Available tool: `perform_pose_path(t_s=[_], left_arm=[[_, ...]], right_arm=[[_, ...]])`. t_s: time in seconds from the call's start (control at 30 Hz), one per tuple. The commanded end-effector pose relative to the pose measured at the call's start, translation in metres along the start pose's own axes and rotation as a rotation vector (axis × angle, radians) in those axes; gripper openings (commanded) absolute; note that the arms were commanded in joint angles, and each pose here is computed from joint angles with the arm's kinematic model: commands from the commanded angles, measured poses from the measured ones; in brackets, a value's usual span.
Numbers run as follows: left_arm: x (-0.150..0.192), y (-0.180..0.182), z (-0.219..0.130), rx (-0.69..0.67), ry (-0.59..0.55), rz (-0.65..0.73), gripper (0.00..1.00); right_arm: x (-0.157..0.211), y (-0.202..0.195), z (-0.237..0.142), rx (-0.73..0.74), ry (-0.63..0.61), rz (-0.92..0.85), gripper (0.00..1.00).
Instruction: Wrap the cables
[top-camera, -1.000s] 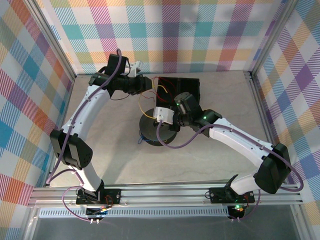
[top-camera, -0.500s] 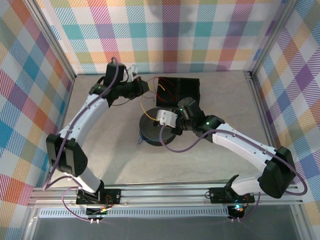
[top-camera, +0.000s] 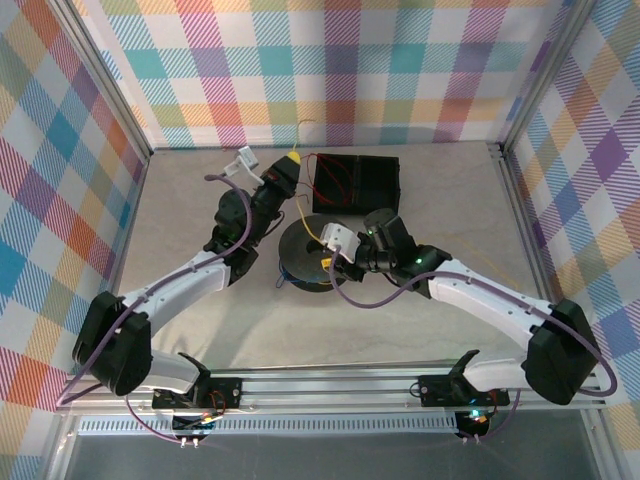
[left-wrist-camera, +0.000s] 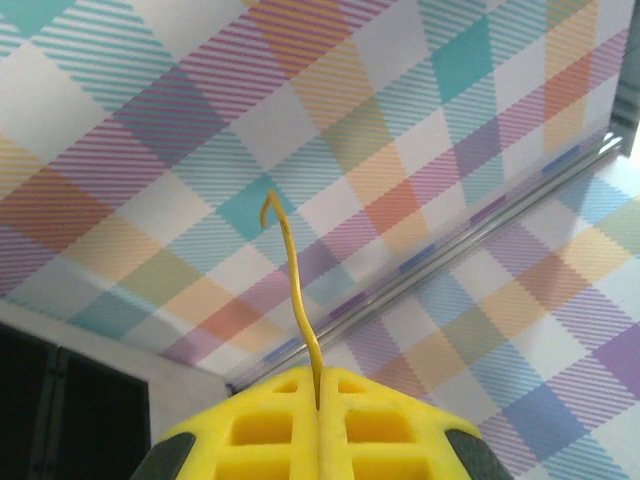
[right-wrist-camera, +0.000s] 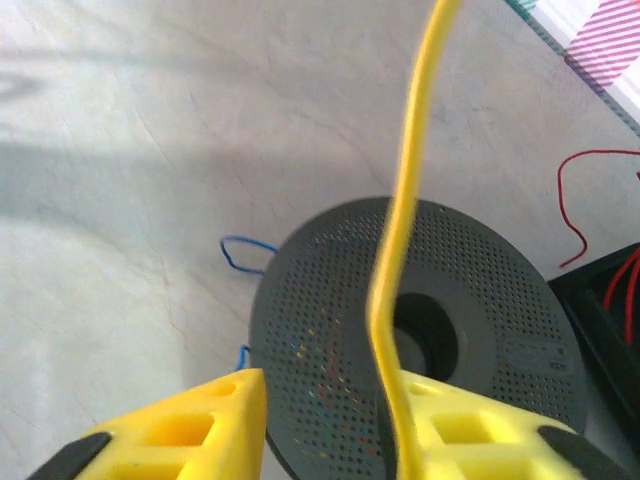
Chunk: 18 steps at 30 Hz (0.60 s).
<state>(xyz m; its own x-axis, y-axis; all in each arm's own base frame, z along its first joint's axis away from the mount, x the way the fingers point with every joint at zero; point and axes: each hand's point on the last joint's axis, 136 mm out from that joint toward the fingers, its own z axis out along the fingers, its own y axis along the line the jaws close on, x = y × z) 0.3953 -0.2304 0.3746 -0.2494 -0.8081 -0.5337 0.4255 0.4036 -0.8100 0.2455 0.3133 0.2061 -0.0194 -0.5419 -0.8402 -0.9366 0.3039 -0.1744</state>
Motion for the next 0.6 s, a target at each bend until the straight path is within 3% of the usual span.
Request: perform_pose_path(t_s=[0.0,0.1,0.2,0.3,0.43,0.57], left_arm=[[-0.017,-0.030,0.007,0.115,-0.093,0.004,0.00],[-0.002,-0.026,0.011,0.118,-0.058,0.004,0.00],[0.009,-0.027,0.011,0.119,-0.034,0.014,0.00],[0.016,-0.031,0.009,0.126,-0.021,0.021,0.00],[0.023,-0.038,0.006,0.138,-0.009,0.023,0.00],[0.025,-0.045,0.003,0.153,-0.004,0.018,0.00]], right_arm=[[-0.048,0.008,-0.026,-0.059,-0.164,0.098,0.49],[-0.076,0.009,-0.047,-0.078,-0.248,0.152,0.68],[-0.096,-0.001,-0.060,-0.061,-0.283,0.229,0.76],[-0.104,-0.025,-0.059,-0.014,-0.239,0.406,0.82],[-0.103,-0.048,-0.050,-0.032,-0.142,0.569,0.78],[-0.104,-0.054,-0.034,-0.113,-0.083,0.641,0.62]])
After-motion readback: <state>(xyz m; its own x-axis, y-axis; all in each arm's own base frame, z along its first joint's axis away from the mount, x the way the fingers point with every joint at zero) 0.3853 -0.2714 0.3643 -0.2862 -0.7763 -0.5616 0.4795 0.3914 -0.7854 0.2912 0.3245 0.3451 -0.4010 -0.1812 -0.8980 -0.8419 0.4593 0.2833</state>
